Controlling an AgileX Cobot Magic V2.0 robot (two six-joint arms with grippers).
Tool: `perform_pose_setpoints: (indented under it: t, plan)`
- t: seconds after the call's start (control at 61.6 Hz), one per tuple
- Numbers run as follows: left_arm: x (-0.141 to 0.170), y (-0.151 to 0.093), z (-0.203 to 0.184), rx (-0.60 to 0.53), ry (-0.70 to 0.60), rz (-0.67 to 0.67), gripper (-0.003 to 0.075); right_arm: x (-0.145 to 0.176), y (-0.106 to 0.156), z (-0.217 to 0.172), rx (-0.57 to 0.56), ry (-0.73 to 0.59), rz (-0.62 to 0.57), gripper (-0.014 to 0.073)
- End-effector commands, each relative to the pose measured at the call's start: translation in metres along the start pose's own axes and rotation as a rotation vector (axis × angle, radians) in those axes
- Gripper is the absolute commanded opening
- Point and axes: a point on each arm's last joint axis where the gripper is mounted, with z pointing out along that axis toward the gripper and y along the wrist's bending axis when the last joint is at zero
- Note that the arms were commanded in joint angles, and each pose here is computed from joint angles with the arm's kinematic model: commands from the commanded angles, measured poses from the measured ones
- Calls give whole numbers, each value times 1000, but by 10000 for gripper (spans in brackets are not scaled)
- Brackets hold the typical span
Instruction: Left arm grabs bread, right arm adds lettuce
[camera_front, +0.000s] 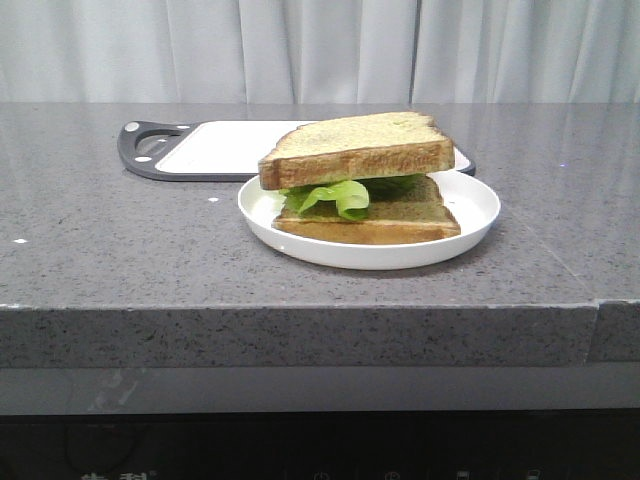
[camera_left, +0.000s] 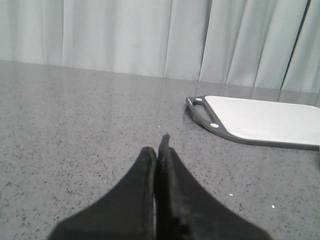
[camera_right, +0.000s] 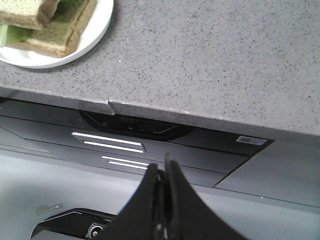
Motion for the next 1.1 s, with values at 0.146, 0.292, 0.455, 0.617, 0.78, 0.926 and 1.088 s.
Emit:
perform_pose_setpoints:
  t: [0.146,0.292,0.455,0.617,0.78,0.926,1.088]
  plan:
    - [-10,-1,-2,12,-127,-17,-20,-9,0,-3,4,-59,0,-118]
    - [-10,-1,-2,12,-127,-17,-20,-9,0,-3,4,-59,0,-118]
    - [-10,-1,-2,12,-127,-17,-20,-9,0,-3,4,-59,0,-118]
    - [-10,-1,-2,12,-127,-17,-20,-9,0,-3,4,-59,0,-118]
    - [-10,-1,-2,12,-127,-17,-20,-9,0,-3,4,-59,0,-118]
    - [-10,-1,-2,12,-127,-17,-20,-9,0,-3,4,-59,0,-118]
    - [-9,-1,-2,12,-126,-17,-20,-3,-5,-1,52,-141,-10,-118]
